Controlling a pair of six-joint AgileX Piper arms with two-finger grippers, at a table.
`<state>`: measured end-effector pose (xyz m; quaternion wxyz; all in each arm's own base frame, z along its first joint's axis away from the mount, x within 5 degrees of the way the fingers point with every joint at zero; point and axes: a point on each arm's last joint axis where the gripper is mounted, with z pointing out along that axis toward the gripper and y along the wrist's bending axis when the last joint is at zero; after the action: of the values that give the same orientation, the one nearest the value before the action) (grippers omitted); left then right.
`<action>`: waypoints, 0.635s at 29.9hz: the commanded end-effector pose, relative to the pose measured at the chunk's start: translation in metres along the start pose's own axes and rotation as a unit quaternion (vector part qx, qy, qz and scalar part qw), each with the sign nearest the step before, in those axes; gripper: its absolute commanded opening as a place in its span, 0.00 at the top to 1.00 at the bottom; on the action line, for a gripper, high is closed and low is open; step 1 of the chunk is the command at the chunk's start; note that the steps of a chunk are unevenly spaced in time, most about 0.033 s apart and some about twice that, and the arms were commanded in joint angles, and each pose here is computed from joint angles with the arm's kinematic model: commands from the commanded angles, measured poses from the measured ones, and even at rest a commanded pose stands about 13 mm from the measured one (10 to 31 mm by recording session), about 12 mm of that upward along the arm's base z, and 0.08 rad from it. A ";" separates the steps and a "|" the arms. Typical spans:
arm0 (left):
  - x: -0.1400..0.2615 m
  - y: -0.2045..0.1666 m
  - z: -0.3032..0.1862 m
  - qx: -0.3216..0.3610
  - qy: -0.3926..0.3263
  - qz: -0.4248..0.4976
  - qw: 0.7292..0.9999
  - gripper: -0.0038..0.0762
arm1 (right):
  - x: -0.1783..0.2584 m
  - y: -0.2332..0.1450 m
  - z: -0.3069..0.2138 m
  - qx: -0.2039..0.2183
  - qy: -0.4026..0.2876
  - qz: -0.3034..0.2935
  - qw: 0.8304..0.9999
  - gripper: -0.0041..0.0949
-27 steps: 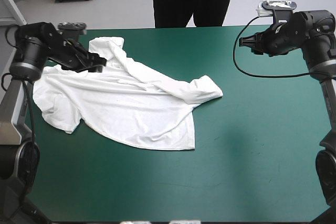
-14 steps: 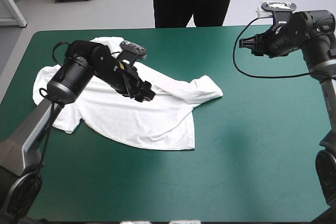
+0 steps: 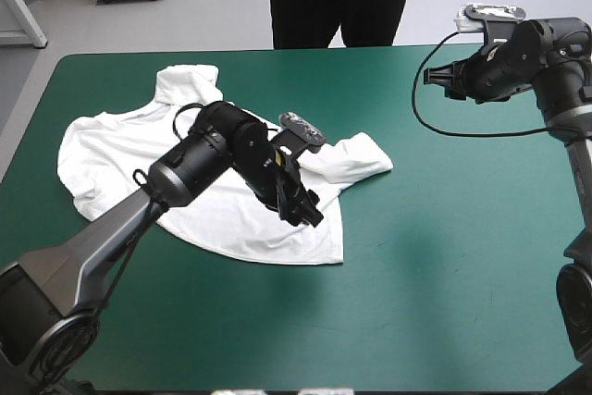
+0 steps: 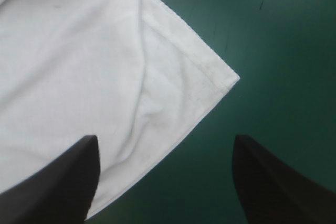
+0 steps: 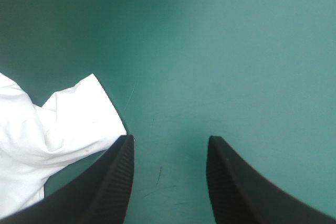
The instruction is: Fold the cloth
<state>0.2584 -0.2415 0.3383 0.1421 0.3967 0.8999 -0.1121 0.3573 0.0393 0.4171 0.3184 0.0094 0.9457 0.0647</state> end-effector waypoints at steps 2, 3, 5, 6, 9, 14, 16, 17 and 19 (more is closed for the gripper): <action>-0.002 -0.020 0.000 0.012 0.010 0.020 1.000 0.31 | -0.009 -0.014 -0.034 0.005 -0.067 0.021 0.998 0.54; -0.004 -0.023 0.006 0.014 0.016 0.024 0.999 0.31 | -0.010 -0.016 -0.034 0.002 -0.067 0.028 0.997 0.54; -0.006 -0.030 0.017 0.019 0.028 0.033 0.999 0.31 | -0.010 -0.020 -0.035 -0.005 -0.068 0.040 0.997 0.54; -0.006 -0.033 0.023 0.020 0.035 0.037 0.999 0.31 | -0.010 -0.022 -0.035 -0.008 -0.068 0.045 0.997 0.54; -0.009 -0.042 0.041 0.025 0.051 0.049 0.997 0.31 | -0.010 -0.022 -0.035 -0.007 -0.069 0.041 0.997 0.54; -0.011 -0.050 0.063 0.028 0.070 0.058 0.995 0.31 | -0.011 -0.021 -0.035 -0.013 -0.069 0.040 0.997 0.54; -0.013 -0.049 0.072 0.027 0.075 0.057 0.995 0.31 | -0.011 -0.021 -0.035 -0.014 -0.069 0.037 0.997 0.54; -0.013 -0.049 0.074 0.027 0.076 0.057 0.995 0.31 | -0.011 -0.021 -0.035 -0.014 -0.069 0.038 0.997 0.54; -0.014 -0.050 0.082 0.028 0.079 0.059 0.995 0.31 | -0.011 -0.021 -0.035 -0.015 -0.069 0.039 0.997 0.54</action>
<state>0.2479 -0.3072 0.2512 0.0349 0.4603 0.8838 -0.0768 0.3591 0.0170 0.4177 0.3184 0.0487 0.9428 0.0857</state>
